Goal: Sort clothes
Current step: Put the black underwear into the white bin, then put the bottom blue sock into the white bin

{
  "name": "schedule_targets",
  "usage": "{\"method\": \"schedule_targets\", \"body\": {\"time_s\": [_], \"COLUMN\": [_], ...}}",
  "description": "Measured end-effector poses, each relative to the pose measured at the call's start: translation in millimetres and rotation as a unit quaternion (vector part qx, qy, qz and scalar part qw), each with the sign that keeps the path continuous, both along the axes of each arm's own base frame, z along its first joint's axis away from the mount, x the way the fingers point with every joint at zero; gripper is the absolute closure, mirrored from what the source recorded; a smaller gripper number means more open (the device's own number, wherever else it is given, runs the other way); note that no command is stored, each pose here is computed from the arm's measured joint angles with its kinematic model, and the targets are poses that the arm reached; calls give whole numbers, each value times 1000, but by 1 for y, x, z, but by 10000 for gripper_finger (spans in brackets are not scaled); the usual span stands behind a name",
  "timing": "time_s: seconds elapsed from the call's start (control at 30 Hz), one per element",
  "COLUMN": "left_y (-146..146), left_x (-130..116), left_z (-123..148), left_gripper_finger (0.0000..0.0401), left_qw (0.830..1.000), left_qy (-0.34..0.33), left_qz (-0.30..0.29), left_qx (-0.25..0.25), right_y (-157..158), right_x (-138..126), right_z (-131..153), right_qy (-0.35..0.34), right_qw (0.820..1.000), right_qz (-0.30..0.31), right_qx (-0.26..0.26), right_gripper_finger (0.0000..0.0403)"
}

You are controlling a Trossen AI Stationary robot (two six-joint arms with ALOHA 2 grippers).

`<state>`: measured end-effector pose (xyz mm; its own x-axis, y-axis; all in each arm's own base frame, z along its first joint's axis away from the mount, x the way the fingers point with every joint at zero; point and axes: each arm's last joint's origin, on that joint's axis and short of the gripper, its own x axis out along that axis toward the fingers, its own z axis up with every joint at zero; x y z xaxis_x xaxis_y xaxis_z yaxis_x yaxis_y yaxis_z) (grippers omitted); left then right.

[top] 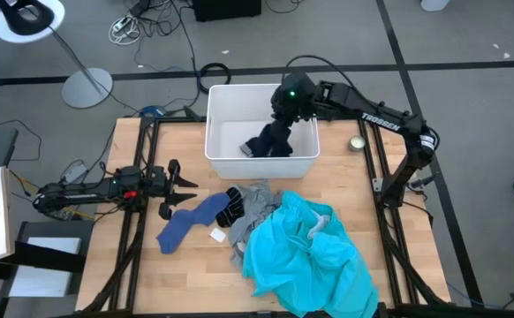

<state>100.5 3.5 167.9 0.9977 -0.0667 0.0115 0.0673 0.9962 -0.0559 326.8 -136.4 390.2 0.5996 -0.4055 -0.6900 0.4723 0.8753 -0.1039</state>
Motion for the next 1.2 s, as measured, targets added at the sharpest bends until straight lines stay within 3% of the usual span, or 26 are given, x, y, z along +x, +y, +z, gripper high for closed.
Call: {"method": "schedule_targets", "body": {"time_s": [0.27,0.47,0.6,0.7,0.87,0.97,1.2], "left_y": [0,2,1,1,1,-1,-15], "left_x": [0,-2,-7,-11,-8,1,35], "left_z": [6,18,34,51,78,86,69], "left_gripper_finger": [254,254,254,254,254,254,254], "left_qw": [1000,996,996,991,970,948,885], "left_qy": [-31,-65,10,74,176,249,411], "left_qz": [0,25,34,78,132,156,152], "left_qx": [0,-52,-79,-82,-101,-119,-156], "right_y": [8,25,43,58,84,99,125], "right_x": [-7,-25,-45,-61,-97,-118,-153], "right_z": [18,17,23,33,53,54,18], "right_qy": [-4,55,88,89,61,39,20], "right_qw": [1000,997,994,993,997,998,994], "right_qz": [3,25,19,10,-22,-39,-87], "right_qx": [4,41,69,71,45,41,60], "right_gripper_finger": [264,260,260,261,264,263,267]}}
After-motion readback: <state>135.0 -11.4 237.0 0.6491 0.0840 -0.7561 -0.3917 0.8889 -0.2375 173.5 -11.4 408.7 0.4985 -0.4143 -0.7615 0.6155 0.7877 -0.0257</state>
